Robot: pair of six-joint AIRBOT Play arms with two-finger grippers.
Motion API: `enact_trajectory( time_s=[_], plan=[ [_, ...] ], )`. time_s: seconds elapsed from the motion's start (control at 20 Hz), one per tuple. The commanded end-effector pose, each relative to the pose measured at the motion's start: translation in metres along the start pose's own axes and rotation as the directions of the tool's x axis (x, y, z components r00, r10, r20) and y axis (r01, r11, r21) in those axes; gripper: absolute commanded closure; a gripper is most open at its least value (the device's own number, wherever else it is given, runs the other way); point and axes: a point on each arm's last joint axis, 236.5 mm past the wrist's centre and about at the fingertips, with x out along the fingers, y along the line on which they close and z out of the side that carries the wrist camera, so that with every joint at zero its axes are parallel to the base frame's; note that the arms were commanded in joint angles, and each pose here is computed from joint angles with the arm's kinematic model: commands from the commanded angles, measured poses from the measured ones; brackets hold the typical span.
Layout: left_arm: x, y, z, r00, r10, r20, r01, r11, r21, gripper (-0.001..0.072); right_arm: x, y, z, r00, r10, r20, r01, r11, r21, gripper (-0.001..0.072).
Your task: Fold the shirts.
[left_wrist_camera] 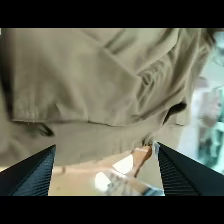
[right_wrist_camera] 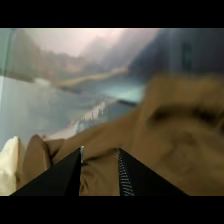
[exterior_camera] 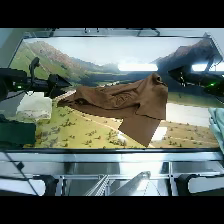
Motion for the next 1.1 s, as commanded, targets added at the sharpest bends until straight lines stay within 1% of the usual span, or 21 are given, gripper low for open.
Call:
enact_trajectory(
  time_s=[0.0, 0.1, 0.15, 0.25, 0.3, 0.35, 0.4, 0.55, 0.7, 0.85, 1.05],
  plan=[
    [-0.009, 0.015, 0.011, 0.988, -0.114, -0.101, 0.103, 0.989, -0.103, -0.0009, -0.022, -0.026, 0.007, 0.996, 0.066, -0.06, -0.06, 0.992, 0.11, 0.0437],
    [-0.024, 0.011, 0.006, 0.987, -0.106, -0.118, 0.094, 0.991, -0.098, -0.0008, -0.055, -0.042, 0.005, 0.996, 0.008, -0.089, 0.005, 0.99, 0.14, 0.0437],
    [-0.028, 0.014, 0.001, 0.989, -0.065, -0.136, 0.055, 0.995, -0.082, -0.0008, -0.071, -0.058, -0.008, 0.987, -0.056, -0.148, 0.081, 0.983, 0.165, 0.0438],
    [-0.035, 0.037, -0.012, 0.982, 0.081, -0.169, -0.093, 0.993, -0.066, -0.0007, -0.098, -0.088, -0.049, 0.935, -0.19, -0.301, 0.248, 0.954, 0.168, 0.0454],
    [-0.037, 0.05, -0.018, 0.972, 0.155, -0.177, -0.168, 0.984, -0.066, -0.0007, -0.109, -0.099, -0.069, 0.901, -0.24, -0.362, 0.314, 0.936, 0.161, 0.0462],
    [-0.039, 0.067, -0.024, 0.957, 0.227, -0.178, -0.244, 0.967, -0.077, -0.0006, -0.118, -0.107, -0.089, 0.873, -0.275, -0.403, 0.363, 0.918, 0.16, 0.0462],
    [-0.039, 0.079, -0.031, 0.944, 0.272, -0.185, -0.291, 0.953, -0.082, -0.0006, -0.123, -0.111, -0.105, 0.86, -0.29, -0.42, 0.391, 0.903, 0.177, 0.0469],
    [-0.035, 0.107, -0.044, 0.924, 0.33, -0.195, -0.357, 0.926, -0.121, 0.0012, -0.129, -0.116, -0.138, 0.857, -0.32, -0.405, 0.437, 0.866, 0.241, 0.0469],
    [-0.032, 0.128, -0.022, 0.915, 0.386, -0.119, -0.399, 0.91, -0.115, 0.0011, -0.127, -0.105, -0.157, 0.875, -0.301, -0.38, 0.419, 0.864, 0.281, 0.0469],
    [-0.017, 0.135, -0.007, 0.913, 0.39, -0.124, -0.401, 0.911, -0.09, 0.0011, -0.128, -0.092, -0.175, 0.883, -0.279, -0.376, 0.405, 0.858, 0.314, 0.0469],
    [0.01, 0.144, -0.013, 0.906, 0.354, -0.232, -0.38, 0.922, -0.078, 0.0012, -0.134, -0.077, -0.204, 0.882, -0.276, -0.381, 0.415, 0.839, 0.352, 0.0469]
  ],
)
